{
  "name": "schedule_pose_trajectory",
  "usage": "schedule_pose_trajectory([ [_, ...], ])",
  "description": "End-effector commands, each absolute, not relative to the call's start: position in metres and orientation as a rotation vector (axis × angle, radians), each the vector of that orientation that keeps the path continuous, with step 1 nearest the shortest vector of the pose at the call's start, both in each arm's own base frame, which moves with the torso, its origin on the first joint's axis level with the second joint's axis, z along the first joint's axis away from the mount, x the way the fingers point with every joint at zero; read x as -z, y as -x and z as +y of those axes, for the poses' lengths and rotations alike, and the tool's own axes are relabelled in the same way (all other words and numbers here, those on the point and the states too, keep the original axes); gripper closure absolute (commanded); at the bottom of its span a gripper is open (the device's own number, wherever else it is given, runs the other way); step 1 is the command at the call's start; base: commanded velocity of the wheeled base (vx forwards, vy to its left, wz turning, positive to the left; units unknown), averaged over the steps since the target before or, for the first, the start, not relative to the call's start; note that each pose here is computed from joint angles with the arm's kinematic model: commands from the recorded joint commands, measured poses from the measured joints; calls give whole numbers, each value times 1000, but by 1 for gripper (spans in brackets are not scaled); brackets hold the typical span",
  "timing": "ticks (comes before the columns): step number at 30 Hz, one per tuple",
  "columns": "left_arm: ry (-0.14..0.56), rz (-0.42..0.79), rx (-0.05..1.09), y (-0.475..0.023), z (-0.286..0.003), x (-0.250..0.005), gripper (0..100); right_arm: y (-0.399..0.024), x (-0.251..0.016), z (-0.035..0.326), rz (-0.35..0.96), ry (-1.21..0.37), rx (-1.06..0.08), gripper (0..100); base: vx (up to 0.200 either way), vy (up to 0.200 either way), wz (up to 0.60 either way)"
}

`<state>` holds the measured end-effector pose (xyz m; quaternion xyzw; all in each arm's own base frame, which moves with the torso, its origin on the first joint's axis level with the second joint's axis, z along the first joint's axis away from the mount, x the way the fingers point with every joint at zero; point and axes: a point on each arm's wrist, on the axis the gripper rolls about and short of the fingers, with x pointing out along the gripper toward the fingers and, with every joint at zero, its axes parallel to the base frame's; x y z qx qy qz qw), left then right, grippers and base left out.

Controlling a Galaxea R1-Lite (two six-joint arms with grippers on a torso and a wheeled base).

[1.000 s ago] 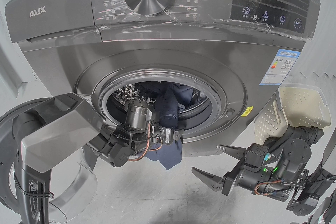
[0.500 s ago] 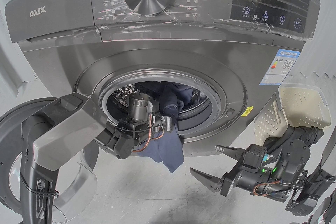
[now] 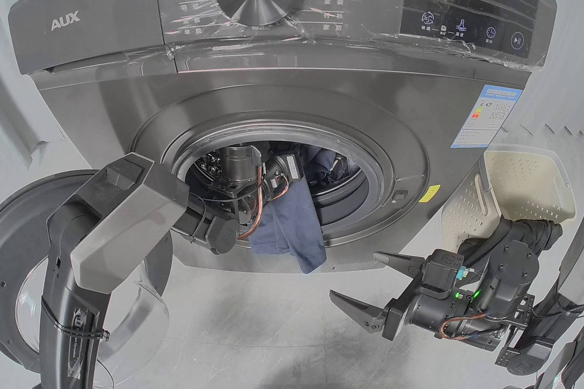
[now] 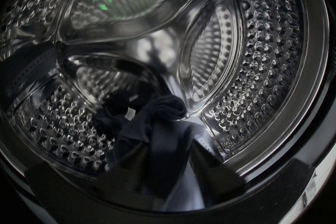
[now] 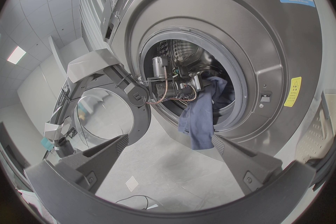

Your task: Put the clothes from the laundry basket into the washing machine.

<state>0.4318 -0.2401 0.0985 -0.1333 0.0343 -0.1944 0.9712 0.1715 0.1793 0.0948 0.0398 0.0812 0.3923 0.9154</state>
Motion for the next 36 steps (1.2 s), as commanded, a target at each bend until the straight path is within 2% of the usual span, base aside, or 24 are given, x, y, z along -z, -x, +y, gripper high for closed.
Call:
schedule_pose_trajectory([
  [1, 286, 136, 385, -419, -236, -99, 0, -172, -95, 180, 167, -82, -807, 0, 0, 0, 0],
  [11, 188, 384, 436, -360, -239, -92, 0, -172, -95, 180, 167, -82, -807, 0, 0, 0, 0],
  [15, 140, 446, 436, -352, -238, -81, 0, -171, -95, 180, 168, -81, -810, 0, 0, 0, 0],
  [20, 54, 509, 428, -353, -233, -52, 0, -169, -95, 181, 166, -81, -818, 0, 0, 0, 0],
  [23, 47, 513, 412, -361, -232, -43, 0, -169, -95, 181, 166, -81, -818, 0, 0, 0, 0],
  [24, 47, 513, 412, -361, -232, -43, 100, -169, -95, 181, 166, -81, -818, 0, 0, 0, 0],
  [31, 57, 495, 400, -373, -231, -39, 100, -170, -95, 182, 167, -83, -818, 0, 0, 0, 0],
  [36, 125, 386, 416, -388, -242, -58, 100, -169, -95, 183, 166, -83, -823, 0, 0, 0, 0],
])
